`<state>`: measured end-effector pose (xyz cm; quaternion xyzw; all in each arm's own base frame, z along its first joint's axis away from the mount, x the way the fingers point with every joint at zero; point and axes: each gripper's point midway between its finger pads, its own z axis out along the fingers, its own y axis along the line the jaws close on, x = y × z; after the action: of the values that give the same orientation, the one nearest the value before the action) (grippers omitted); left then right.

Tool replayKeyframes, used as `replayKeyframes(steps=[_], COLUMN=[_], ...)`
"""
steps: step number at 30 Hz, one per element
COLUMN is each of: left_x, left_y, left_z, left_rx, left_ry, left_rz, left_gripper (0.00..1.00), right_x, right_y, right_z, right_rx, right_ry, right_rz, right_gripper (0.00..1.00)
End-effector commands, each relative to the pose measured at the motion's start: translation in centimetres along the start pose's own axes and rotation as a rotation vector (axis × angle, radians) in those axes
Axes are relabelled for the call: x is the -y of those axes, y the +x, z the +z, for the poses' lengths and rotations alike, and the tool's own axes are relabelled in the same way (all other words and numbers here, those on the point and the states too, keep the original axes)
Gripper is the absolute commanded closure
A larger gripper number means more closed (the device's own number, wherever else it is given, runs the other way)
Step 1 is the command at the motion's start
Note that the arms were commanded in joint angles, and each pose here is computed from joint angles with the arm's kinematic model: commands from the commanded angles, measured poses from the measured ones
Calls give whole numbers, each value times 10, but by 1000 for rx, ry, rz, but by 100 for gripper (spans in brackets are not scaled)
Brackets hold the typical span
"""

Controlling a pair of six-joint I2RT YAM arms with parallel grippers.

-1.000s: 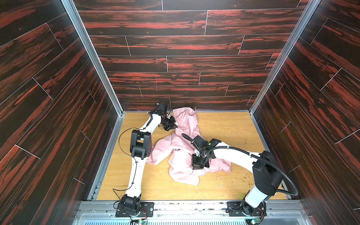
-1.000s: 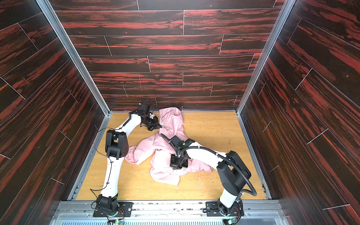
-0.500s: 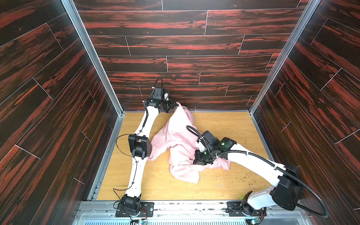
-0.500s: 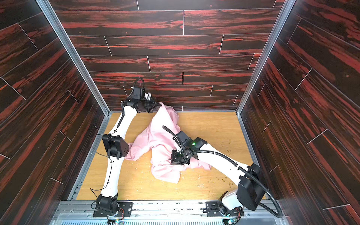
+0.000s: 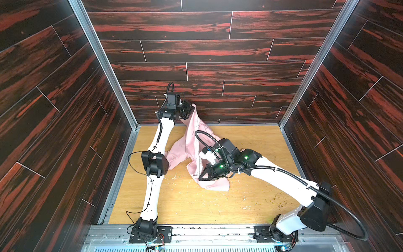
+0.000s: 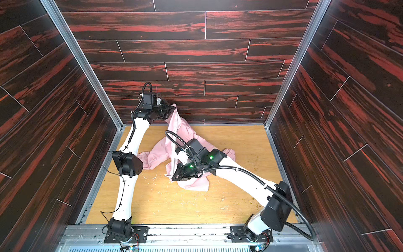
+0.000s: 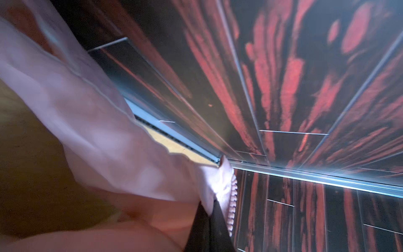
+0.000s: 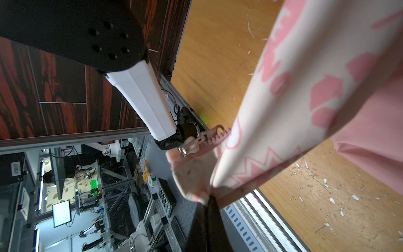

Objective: Zip up the jacket

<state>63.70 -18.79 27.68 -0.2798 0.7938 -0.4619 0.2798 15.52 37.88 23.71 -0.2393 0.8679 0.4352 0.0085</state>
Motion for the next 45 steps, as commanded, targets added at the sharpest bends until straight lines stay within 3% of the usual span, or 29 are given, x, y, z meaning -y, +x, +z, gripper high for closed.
replayKeyframes(steps=[1, 5, 9, 12, 16, 20, 21, 25, 28, 31, 34, 39, 42, 45], left_x=[-4, -20, -51, -74, -97, -93, -89, -68, -48, -35, -22, -6, -18, -45], left_y=[-23, -15, 1, 25, 62, 97, 107, 148, 170, 166, 147, 103, 90, 101], left_z=[-28, -57, -56, -36, 3, 45, 56, 87, 93, 81, 58, -3, -38, -60], left_rx=[110, 107, 42, -46, -136, -178, -193, -261, -302, -286, -243, -142, -126, -174], left_ry=[-93, -238, -343, -400, -441, -373, -338, -209, -132, -130, -140, -206, -301, -402], left_rz=[107, 217, 243, 265, 285, 269, 259, 238, 253, 280, 314, 374, 417, 468], left_gripper=[100, 100, 100, 100, 100, 100, 92, 44, 31, 27, 27, 24, 22, 21], right_x=[-29, -38, -23, -9, 15, 38, 43, 62, 81, 98, 111, 148, 172, 195], right_y=[38, 44, 58, 66, 80, 102, 107, 117, 119, 109, 92, 56, 33, 13], right_z=[12, 12, 19, 18, 10, 3, 1, -6, -9, -13, -17, -36, -54, -66], right_rx=[-194, -234, -264, -260, -229, -209, -200, -154, -117, -66, -16, 105, 179, 215], right_ry=[-174, -246, -281, -353, -344, -299, -285, -195, -78, 51, 172, 413, 491, 550], right_rz=[6, -6, 40, 109, 193, 271, 289, 333, 364, 381, 390, 445, 526, 590], right_gripper=[100, 100, 100, 100, 97, 87, 82, 48, 37, 37, 43, 47, 45, 45])
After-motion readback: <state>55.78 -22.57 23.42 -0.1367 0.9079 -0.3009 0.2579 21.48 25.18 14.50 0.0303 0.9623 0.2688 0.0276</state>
